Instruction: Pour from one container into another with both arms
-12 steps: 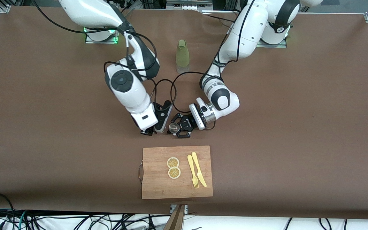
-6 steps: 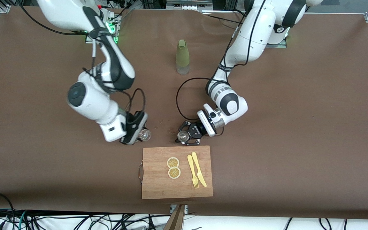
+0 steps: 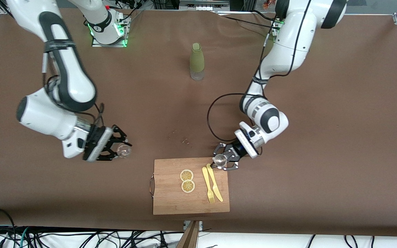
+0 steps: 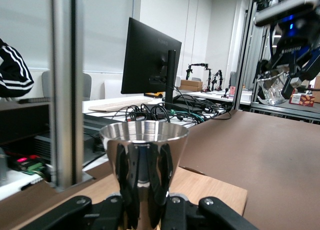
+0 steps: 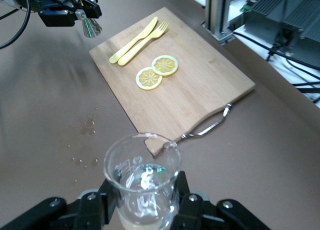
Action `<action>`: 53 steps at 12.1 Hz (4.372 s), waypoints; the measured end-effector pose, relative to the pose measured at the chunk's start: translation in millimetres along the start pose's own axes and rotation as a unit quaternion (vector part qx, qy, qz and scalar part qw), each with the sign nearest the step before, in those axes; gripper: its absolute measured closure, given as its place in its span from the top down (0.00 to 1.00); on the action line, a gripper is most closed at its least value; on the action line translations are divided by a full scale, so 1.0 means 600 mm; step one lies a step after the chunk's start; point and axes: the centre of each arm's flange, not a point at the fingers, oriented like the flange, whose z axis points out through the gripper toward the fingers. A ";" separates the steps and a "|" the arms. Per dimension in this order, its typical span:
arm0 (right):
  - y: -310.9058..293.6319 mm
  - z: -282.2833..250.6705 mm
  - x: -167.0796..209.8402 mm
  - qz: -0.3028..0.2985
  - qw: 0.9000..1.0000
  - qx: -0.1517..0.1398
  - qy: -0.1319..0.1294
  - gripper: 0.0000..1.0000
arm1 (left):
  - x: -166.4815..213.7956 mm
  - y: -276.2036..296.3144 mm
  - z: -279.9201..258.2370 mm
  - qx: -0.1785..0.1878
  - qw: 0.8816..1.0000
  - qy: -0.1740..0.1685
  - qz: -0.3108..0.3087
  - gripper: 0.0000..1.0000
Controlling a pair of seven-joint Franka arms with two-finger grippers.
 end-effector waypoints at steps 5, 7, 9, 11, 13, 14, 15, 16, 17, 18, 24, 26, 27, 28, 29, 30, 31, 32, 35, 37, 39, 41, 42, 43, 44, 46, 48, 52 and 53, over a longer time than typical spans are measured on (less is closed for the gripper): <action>0.034 -0.005 -0.181 -0.009 0.992 0.010 0.128 0.49 | -0.013 -0.123 -0.165 -0.036 0.999 0.000 -0.009 0.09; 0.042 -0.012 -0.228 -0.032 0.991 0.009 0.133 0.49 | -0.021 -0.159 -0.225 -0.058 0.998 0.000 -0.024 0.09; 0.057 -0.030 -0.281 -0.063 0.988 0.006 0.141 0.49 | -0.027 -0.190 -0.282 -0.081 0.996 -0.005 -0.039 0.09; 0.065 -0.038 -0.338 -0.090 0.986 -0.002 0.141 0.49 | -0.032 -0.217 -0.342 -0.105 0.993 -0.006 -0.049 0.09; 0.069 -0.028 -0.390 -0.109 0.985 -0.003 0.135 0.49 | -0.048 -0.235 -0.406 -0.130 0.990 -0.014 -0.057 0.09; 0.071 -0.018 -0.413 -0.115 0.984 -0.002 0.133 0.49 | -0.057 -0.236 -0.433 -0.145 0.987 -0.018 -0.062 0.09; 0.073 -0.008 -0.431 -0.118 0.984 0.001 0.132 0.49 | -0.065 -0.236 -0.457 -0.159 0.985 -0.022 -0.066 0.09; 0.073 0.002 -0.447 -0.118 0.984 0.004 0.130 0.49 | -0.070 -0.236 -0.477 -0.172 0.982 -0.024 -0.071 0.09; 0.073 0.010 -0.462 -0.116 0.985 0.007 0.129 0.49 | -0.075 -0.236 -0.496 -0.182 0.980 -0.025 -0.074 0.09; 0.073 0.016 -0.473 -0.116 0.985 0.009 0.128 0.49 | -0.079 -0.239 -0.515 -0.191 0.978 -0.030 -0.075 0.09; 0.077 0.027 -0.512 -0.107 0.987 0.011 0.121 0.49 | -0.096 -0.249 -0.605 -0.225 0.972 -0.039 -0.055 0.09; 0.081 0.022 -0.525 -0.102 0.988 0.007 0.117 0.49 | -0.106 -0.247 -0.626 -0.234 0.971 -0.028 -0.041 0.09; 0.083 0.020 -0.530 -0.100 0.988 0.006 0.116 0.49 | -0.113 -0.246 -0.636 -0.238 0.970 -0.028 -0.034 0.09; 0.083 0.019 -0.532 -0.100 0.988 0.006 0.117 0.49 | -0.120 -0.246 -0.646 -0.241 0.970 -0.027 -0.028 0.09; 0.083 0.019 -0.532 -0.100 0.988 0.006 0.116 0.55 | -0.126 -0.246 -0.655 -0.241 0.970 -0.023 -0.020 0.09; 0.083 0.019 -0.532 -0.100 0.988 0.006 0.116 0.66 | -0.132 -0.245 -0.662 -0.241 0.970 -0.018 -0.013 0.09; 0.083 0.019 -0.532 -0.100 0.988 0.006 0.116 0.77 | -0.138 -0.246 -0.667 -0.241 0.970 -0.013 -0.005 0.09; 0.083 0.019 -0.532 -0.100 0.988 0.006 0.117 0.89 | -0.142 -0.248 -0.671 -0.242 0.970 -0.011 0.006 0.09; 0.092 0.006 -0.538 -0.101 0.988 0.002 0.113 1.00 | -0.146 -0.261 -0.681 -0.252 0.967 -0.005 0.030 0.09; 0.102 -0.023 -0.536 -0.114 0.988 -0.004 0.101 1.00 | -0.157 -0.269 -0.686 -0.261 0.965 -0.006 0.034 0.09; 0.108 -0.060 -0.530 -0.122 0.990 0.001 0.071 1.00 | -0.168 -0.273 -0.690 -0.260 0.965 -0.005 0.038 0.09; 0.114 -0.105 -0.520 -0.110 0.993 0.010 0.031 1.00 | -0.177 -0.278 -0.692 -0.260 0.965 -0.003 0.046 0.09; 0.115 -0.128 -0.510 -0.099 0.995 0.015 0.008 1.00 | -0.178 -0.280 -0.692 -0.260 0.964 -0.003 0.047 0.09; 0.114 -0.148 -0.497 -0.083 0.996 0.018 -0.011 1.00 | -0.179 -0.281 -0.691 -0.260 0.964 -0.003 0.048 0.09; 0.111 -0.164 -0.481 -0.064 0.997 0.018 -0.028 1.00 | -0.180 -0.281 -0.691 -0.261 0.964 -0.002 0.050 0.09; 0.103 -0.187 -0.442 -0.026 0.998 0.016 -0.061 1.00 | -0.183 -0.281 -0.691 -0.261 0.963 0.001 0.059 0.09; 0.083 -0.202 -0.382 0.018 0.994 0.006 -0.104 1.00 | -0.184 -0.281 -0.691 -0.261 0.963 0.003 0.064 0.09; 0.029 -0.229 -0.268 0.129 0.968 -0.062 -0.208 1.00 | -0.184 -0.282 -0.691 -0.261 0.963 0.003 0.065 0.15; 0.014 -0.230 -0.244 0.149 0.960 -0.080 -0.224 1.00 | -0.184 -0.282 -0.691 -0.261 0.963 0.003 0.065 0.23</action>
